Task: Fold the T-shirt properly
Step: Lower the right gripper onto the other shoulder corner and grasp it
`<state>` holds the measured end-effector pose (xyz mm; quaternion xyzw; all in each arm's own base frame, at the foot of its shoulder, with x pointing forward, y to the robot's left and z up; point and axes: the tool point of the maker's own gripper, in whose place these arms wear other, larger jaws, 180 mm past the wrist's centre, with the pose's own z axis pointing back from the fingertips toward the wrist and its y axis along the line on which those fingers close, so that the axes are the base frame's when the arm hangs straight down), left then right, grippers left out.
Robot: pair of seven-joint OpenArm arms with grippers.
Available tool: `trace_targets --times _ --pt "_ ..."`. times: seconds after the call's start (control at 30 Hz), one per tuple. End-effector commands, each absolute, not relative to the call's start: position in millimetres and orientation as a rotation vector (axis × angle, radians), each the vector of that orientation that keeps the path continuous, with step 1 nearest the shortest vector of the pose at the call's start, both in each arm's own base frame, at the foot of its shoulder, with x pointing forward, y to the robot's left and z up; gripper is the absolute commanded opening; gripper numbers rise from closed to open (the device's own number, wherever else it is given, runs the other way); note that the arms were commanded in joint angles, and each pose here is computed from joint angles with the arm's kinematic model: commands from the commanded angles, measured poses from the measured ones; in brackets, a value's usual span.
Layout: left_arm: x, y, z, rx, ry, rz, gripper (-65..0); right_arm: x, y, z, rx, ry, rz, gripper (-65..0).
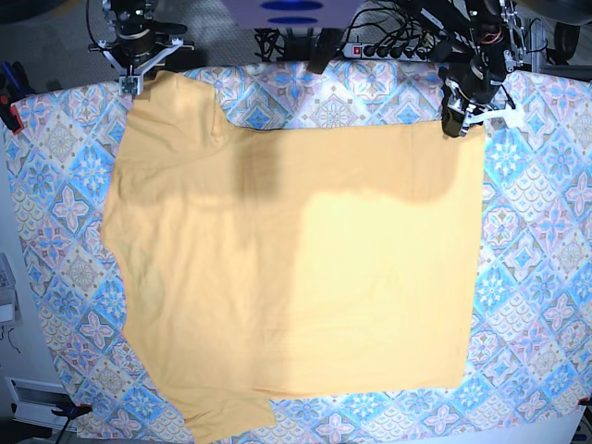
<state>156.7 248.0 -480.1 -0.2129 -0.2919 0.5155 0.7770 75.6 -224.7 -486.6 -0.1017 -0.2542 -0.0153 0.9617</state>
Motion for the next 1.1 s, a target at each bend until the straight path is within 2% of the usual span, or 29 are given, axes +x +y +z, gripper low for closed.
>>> trace_targets --times 0.0,0.3,0.7,1.07 --pt "157.3 254.6 -476.4 -0.447 -0.638 1.094 -65.0 102.6 -229.3 -477.5 -0.221 -0.601 -0.030 -50.0" --pt "157.7 256.7 -475.7 -0.443 -0.640 1.090 -65.0 78.9 -230.1 -473.0 -0.227 -0.570 -0.019 -50.1" --pt "158.3 258.3 -475.0 -0.440 -0.644 1.089 -65.0 15.9 -257.3 -485.7 -0.285 -0.426 -0.055 -50.1" --pt "158.6 258.5 -475.3 -0.440 -0.643 1.089 -65.0 57.7 -248.9 -441.8 -0.287 -0.621 -0.009 -50.0"
